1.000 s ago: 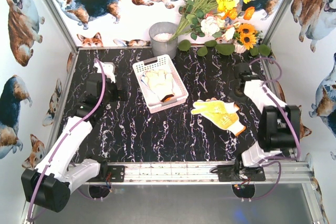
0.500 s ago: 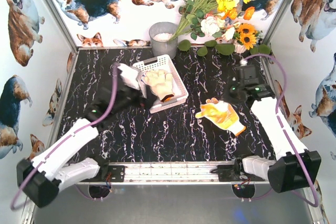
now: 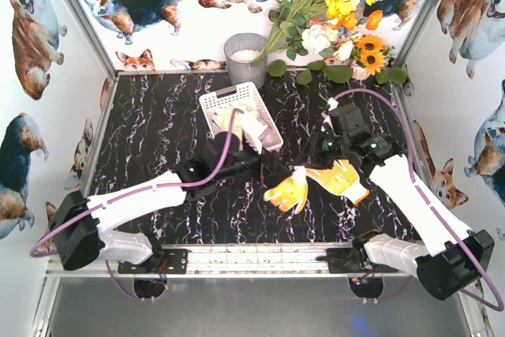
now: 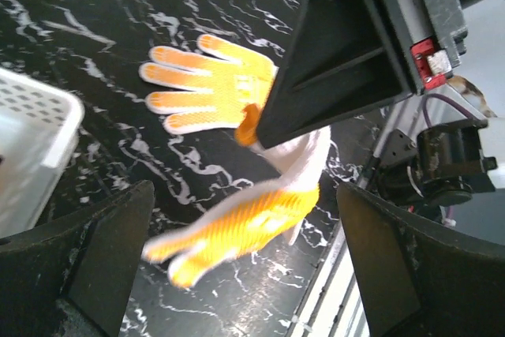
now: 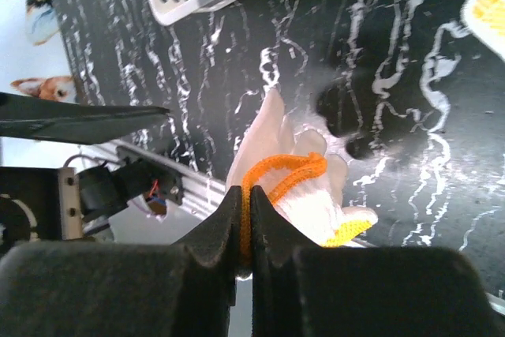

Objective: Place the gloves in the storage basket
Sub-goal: Place the glove at the center of the board.

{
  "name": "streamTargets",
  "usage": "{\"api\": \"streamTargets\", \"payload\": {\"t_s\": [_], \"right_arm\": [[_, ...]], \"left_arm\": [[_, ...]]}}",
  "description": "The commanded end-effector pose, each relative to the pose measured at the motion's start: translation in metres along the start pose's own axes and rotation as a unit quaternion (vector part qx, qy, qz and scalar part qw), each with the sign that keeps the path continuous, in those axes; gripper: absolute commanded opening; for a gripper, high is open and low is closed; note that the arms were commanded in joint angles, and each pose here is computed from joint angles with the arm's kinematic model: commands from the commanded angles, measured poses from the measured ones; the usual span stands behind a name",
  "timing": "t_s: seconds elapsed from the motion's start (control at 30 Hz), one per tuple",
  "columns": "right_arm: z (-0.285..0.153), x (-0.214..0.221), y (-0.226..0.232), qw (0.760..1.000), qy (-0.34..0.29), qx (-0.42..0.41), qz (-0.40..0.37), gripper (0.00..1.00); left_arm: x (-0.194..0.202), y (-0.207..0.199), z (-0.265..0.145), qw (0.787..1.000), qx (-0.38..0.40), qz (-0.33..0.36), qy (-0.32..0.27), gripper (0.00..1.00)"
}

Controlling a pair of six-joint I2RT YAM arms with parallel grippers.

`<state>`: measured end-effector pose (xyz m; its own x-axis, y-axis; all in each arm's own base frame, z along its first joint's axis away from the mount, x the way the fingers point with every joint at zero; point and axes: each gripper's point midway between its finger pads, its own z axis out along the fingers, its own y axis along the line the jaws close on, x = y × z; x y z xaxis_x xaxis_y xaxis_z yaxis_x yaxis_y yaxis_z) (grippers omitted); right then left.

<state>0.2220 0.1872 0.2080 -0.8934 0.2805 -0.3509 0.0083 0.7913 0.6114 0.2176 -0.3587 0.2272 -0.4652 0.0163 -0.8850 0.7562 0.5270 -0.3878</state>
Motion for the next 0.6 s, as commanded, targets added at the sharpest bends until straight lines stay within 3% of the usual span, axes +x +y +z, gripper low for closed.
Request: {"api": "streamTargets", "payload": {"t_s": [0.0, 0.1, 0.2, 0.43, 0.57], "right_arm": [[-0.019, -0.009, 0.050, 0.995, -0.014, -0.096, -0.016, 0.00], [-0.020, -0.009, 0.052, 0.995, -0.015, -0.102, -0.017, 0.00], [-0.021, -0.009, 0.052, 0.994, -0.016, -0.103, -0.017, 0.00], [-0.022, -0.007, 0.051, 0.994, -0.021, -0.106, -0.020, 0.00], [-0.023, -0.010, 0.050, 0.994, -0.031, -0.105, -0.027, 0.00]], "left_arm": [[-0.020, -0.033, 0.014, 0.999, 0.046, 0.010, -0.024, 0.94], [-0.013, -0.034, 0.021, 0.999, 0.047, 0.009, -0.012, 0.91], [-0.007, -0.037, 0.025, 0.999, 0.046, 0.008, -0.005, 0.80], [-0.004, -0.047, 0.031, 0.998, 0.059, 0.003, -0.005, 0.37], [-0.005, -0.051, 0.032, 0.998, 0.066, -0.004, -0.005, 0.06]]}}
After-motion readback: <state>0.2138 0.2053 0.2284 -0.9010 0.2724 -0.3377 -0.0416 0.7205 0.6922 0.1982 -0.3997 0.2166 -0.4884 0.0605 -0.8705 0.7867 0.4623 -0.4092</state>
